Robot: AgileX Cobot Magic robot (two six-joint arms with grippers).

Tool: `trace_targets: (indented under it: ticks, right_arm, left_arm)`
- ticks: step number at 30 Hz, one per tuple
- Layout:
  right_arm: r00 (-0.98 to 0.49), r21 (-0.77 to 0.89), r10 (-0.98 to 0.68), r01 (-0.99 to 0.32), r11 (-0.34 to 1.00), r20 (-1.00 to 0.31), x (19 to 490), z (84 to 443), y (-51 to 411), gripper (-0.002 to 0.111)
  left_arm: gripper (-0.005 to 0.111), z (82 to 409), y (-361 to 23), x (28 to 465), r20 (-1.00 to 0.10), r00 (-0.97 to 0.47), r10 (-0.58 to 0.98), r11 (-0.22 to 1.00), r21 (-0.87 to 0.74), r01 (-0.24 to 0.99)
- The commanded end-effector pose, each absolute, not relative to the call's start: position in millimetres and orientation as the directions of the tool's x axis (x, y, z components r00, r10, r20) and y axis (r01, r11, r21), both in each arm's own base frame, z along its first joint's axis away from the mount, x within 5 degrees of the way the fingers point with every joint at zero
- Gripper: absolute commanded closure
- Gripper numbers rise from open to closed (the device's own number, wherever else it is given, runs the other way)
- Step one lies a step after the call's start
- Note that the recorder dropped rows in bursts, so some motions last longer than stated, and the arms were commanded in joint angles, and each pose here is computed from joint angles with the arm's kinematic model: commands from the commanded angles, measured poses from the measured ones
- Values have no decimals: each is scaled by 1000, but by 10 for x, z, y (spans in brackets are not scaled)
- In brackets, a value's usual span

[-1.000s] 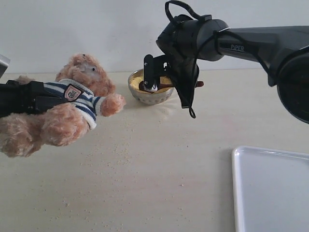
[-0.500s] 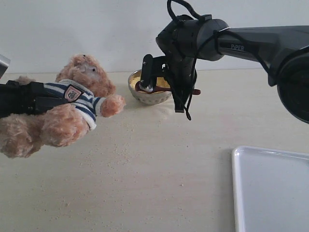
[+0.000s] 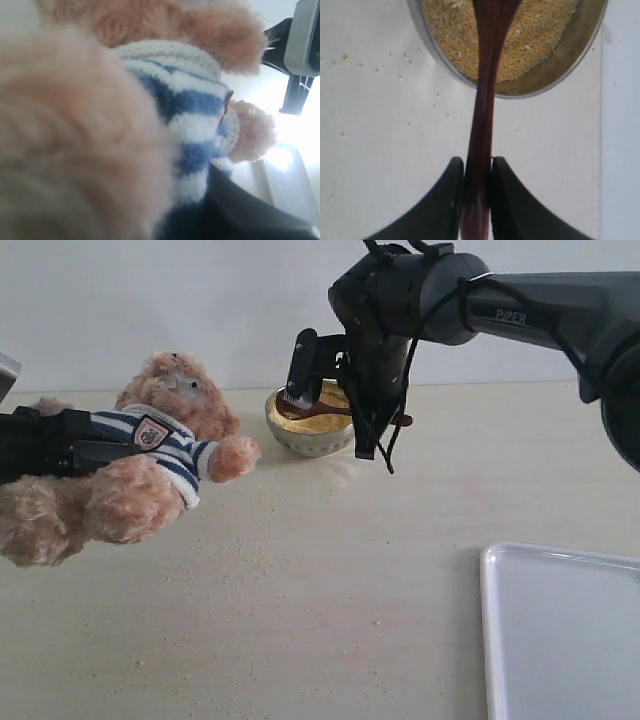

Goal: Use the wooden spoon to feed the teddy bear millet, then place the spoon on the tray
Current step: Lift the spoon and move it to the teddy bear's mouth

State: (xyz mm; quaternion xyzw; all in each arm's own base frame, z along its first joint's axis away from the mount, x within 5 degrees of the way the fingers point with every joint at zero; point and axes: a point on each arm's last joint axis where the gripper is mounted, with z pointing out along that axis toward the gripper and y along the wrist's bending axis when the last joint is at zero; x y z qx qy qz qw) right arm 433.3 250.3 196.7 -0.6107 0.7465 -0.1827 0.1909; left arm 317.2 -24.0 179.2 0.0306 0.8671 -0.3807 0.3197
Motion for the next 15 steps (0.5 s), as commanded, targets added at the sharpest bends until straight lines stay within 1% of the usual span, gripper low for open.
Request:
trace_targets:
  ticks: [1, 4, 5, 15]
  right_arm:
    - [-246, -494, -964, -829, 261, -98, 4410, 2055, 2319, 108]
    - [-317, -409, -934, -840, 356, -162, 4443, 2024, 2203, 108]
    - [-333, -389, -928, -843, 372, -165, 4451, 2017, 2162, 108]
    - [-380, -293, -909, -861, 416, -173, 4407, 1997, 2117, 108]
  left_arm:
    - [102, 1799, -241, 3172, -580, -792, -192, 701, -645, 302]
    - [102, 1798, -240, 3172, -589, -787, -182, 705, -636, 314]
    - [102, 1796, -237, 3174, -594, -785, -177, 709, -630, 316]
    - [102, 1783, -228, 3180, -612, -775, -157, 723, -606, 331]
